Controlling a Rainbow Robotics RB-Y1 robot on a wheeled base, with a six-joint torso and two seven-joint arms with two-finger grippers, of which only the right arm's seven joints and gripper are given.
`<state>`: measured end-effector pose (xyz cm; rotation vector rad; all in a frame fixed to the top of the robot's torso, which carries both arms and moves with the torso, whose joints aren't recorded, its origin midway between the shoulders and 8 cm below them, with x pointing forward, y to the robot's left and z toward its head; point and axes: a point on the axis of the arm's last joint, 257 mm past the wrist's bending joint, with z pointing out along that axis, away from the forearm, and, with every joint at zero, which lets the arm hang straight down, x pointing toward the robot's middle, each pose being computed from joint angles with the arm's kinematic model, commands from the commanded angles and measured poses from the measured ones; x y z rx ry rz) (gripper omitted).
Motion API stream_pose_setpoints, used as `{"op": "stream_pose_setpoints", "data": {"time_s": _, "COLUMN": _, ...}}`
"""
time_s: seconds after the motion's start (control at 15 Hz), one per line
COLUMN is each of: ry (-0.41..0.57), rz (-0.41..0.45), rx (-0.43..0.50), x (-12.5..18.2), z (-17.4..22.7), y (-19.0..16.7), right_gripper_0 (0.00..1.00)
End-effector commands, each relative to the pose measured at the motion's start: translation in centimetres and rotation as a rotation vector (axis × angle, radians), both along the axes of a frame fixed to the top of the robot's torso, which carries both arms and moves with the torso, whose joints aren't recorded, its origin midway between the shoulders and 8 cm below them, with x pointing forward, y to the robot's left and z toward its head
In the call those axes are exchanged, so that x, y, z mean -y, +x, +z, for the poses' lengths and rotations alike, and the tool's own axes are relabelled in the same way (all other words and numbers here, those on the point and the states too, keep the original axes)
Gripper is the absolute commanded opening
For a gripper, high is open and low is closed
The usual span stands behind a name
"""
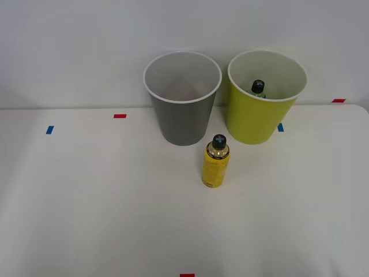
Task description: Put cans in the gray bin, plastic bottles in the light green bin
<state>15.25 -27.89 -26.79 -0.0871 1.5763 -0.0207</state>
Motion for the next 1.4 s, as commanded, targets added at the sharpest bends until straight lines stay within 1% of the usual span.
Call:
{"op": "stream_pose_setpoints", "data": {"time_s": 0.07, "ry": -0.003, "rz": 0.001, "rx": 0.001, "x": -0.07, "z": 0.0, "y": 0.02, "right_gripper_0": 1.0}}
{"op": "stream_pose_setpoints", "data": {"time_s": 0.4, "ry": -0.012, "rz": 0.002, "rx": -0.015, "x": -0.06, "z": -0.55, "y": -0.22, "right_gripper_0": 1.0}}
{"op": "stream_pose_setpoints", "data": {"time_s": 1.4, "ry": -0.011, "rz": 0.003, "rx": -0.015, "x": -0.11, "z": -0.55, "y": -0.21, "right_gripper_0": 1.0}}
